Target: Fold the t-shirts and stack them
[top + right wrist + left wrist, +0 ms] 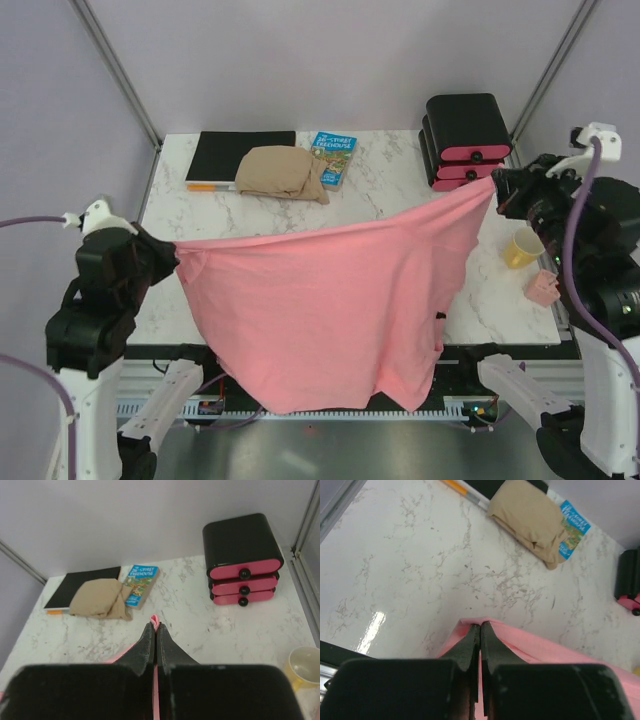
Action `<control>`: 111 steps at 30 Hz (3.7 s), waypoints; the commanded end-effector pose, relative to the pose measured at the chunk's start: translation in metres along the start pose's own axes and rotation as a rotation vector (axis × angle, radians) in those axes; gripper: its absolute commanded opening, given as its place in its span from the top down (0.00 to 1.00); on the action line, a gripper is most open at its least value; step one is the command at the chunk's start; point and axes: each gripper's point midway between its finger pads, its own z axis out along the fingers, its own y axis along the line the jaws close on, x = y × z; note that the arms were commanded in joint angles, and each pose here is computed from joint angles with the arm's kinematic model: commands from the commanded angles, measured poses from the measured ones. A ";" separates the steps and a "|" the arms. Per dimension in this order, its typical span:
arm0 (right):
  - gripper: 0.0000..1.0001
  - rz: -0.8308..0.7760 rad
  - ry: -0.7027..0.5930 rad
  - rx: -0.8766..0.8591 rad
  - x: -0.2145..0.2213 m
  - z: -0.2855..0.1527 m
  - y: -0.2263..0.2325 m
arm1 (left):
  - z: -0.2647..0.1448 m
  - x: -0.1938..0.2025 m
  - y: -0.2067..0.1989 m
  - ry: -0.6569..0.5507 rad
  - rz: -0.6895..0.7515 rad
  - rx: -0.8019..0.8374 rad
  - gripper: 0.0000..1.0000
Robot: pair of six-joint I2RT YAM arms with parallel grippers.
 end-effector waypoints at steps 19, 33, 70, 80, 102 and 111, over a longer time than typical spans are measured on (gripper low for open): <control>1.00 -0.088 0.154 0.220 0.158 0.172 -0.069 | 0.240 0.084 0.003 0.226 0.160 -0.273 0.98; 1.00 -0.114 0.312 0.232 0.222 0.262 -0.076 | 0.330 0.115 -0.017 0.372 0.186 -0.296 0.98; 1.00 -0.140 0.454 0.168 0.281 0.343 -0.068 | 0.392 0.124 -0.004 0.476 0.171 -0.312 0.98; 1.00 -0.168 0.468 0.182 0.298 0.355 -0.073 | 0.388 0.104 0.017 0.417 0.206 -0.389 0.98; 1.00 -0.194 0.481 0.204 0.334 0.381 -0.077 | 0.400 0.102 0.024 0.440 0.215 -0.377 0.98; 0.72 -0.209 0.567 0.222 0.366 0.388 -0.086 | 0.402 0.110 0.024 0.479 0.213 -0.378 0.70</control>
